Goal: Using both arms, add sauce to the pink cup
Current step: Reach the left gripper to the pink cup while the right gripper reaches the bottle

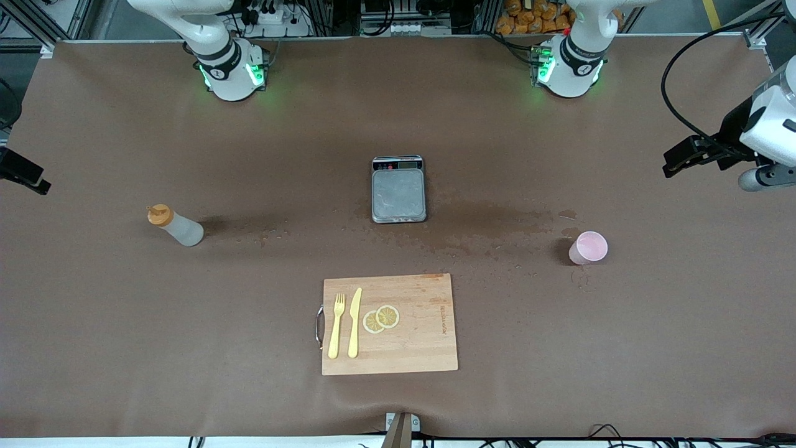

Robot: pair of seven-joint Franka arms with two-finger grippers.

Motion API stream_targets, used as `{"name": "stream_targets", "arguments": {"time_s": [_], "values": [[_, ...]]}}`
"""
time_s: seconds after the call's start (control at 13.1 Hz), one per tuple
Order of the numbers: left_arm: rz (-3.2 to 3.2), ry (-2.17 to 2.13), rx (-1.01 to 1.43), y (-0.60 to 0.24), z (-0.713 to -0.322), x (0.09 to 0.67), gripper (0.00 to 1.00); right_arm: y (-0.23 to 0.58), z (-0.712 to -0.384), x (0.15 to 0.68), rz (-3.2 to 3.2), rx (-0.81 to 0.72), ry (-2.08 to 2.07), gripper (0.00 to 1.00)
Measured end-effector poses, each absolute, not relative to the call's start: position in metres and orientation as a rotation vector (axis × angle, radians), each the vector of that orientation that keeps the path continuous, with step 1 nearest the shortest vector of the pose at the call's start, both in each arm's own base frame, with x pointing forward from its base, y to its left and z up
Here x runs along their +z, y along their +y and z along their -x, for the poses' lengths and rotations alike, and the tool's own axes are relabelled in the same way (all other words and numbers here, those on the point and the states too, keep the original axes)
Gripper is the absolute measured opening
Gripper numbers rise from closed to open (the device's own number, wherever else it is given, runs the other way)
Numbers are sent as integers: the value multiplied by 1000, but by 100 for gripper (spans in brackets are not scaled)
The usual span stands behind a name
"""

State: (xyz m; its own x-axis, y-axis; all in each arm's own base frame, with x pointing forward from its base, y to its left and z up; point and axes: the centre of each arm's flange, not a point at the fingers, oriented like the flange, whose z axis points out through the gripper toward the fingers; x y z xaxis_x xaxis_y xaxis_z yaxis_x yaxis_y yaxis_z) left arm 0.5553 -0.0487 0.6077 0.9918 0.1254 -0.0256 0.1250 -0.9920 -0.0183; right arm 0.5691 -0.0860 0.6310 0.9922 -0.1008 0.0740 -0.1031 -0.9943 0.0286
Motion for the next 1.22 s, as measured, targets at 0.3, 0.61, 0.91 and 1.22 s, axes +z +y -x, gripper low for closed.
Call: {"name": "stream_targets", "arguments": {"time_s": [0.3, 0.61, 0.91, 1.22], "values": [[3130, -210, 25, -43, -581, 567, 100, -121, -573, 622, -3115, 115, -104, 100], [3135, -220, 1, -39, -589, 513, 100, -187, -571, 585, -3295, 65, -390, 100], [3139, -237, -43, -33, -584, 448, 100, -220, -564, 551, -3309, -117, -756, 100], [3139, -264, -54, -22, -572, 399, 100, -244, -563, 510, -3213, -323, -1236, 100]]}}
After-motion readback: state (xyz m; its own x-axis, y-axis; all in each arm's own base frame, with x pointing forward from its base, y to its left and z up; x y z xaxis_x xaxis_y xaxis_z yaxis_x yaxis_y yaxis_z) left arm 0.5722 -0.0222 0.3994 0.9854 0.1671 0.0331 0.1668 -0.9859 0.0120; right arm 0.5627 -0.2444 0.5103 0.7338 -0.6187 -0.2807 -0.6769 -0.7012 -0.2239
